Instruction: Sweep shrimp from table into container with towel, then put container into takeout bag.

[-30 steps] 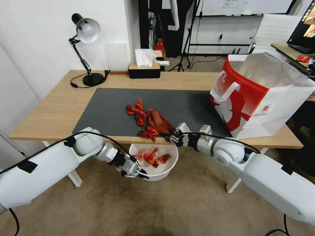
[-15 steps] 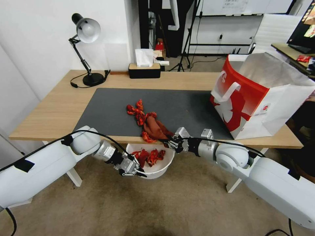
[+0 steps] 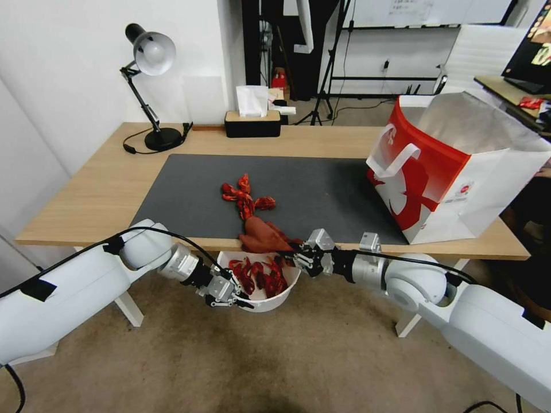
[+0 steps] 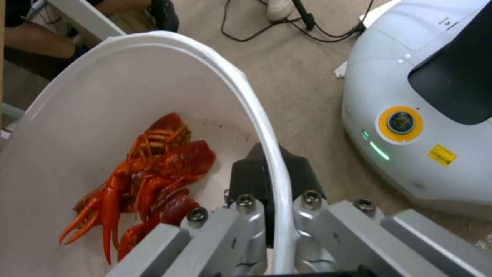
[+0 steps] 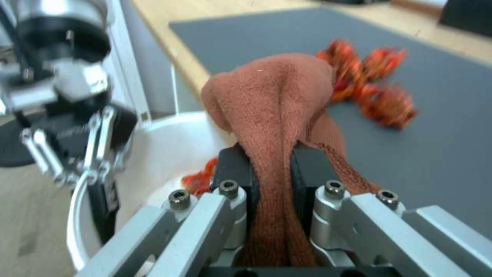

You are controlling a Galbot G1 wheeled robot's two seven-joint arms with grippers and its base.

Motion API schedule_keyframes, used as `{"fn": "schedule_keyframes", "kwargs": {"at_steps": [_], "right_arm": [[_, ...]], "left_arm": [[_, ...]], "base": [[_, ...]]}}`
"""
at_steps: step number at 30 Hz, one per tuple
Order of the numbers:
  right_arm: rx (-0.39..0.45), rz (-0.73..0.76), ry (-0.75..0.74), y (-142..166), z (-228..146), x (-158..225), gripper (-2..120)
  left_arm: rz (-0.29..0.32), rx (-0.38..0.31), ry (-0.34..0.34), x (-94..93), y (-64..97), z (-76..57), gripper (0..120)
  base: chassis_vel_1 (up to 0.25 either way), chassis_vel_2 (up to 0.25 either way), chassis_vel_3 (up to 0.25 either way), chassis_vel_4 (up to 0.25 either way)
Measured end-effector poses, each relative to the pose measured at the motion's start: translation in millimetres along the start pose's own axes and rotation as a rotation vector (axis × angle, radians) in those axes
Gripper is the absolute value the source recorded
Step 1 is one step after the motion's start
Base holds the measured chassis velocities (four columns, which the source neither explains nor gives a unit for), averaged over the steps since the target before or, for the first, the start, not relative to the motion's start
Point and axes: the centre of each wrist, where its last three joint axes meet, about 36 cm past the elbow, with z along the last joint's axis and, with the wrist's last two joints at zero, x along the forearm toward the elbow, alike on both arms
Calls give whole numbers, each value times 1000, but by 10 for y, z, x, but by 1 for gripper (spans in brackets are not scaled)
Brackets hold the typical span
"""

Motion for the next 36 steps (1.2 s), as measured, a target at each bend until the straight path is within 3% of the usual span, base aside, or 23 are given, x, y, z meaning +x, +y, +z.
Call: {"fn": "schedule_keyframes", "kwargs": {"at_steps": [7,15,17,28,36], "right_arm": [[6,48,-81,-156,-233,115,10],[22,134,-132,-717,-486,98,10],[32,152,-135,-966,-567,-12,10],[68,179,-72,-1650,-599,-616,10],[148,129,-69,-1967,-737,-1193,10]], "left_arm": [[-2,0,1,8,-3,-5,0],[-3,4,5,28,-5,8,0],[-5,9,6,45,-24,28,0],[-8,26,17,177,-182,116,0],[-8,20,10,196,-243,101,0]], "base": [[0,0,0,0],[0,0,0,0],[0,0,0,0],[0,0,0,0],[0,0,0,0]]}}
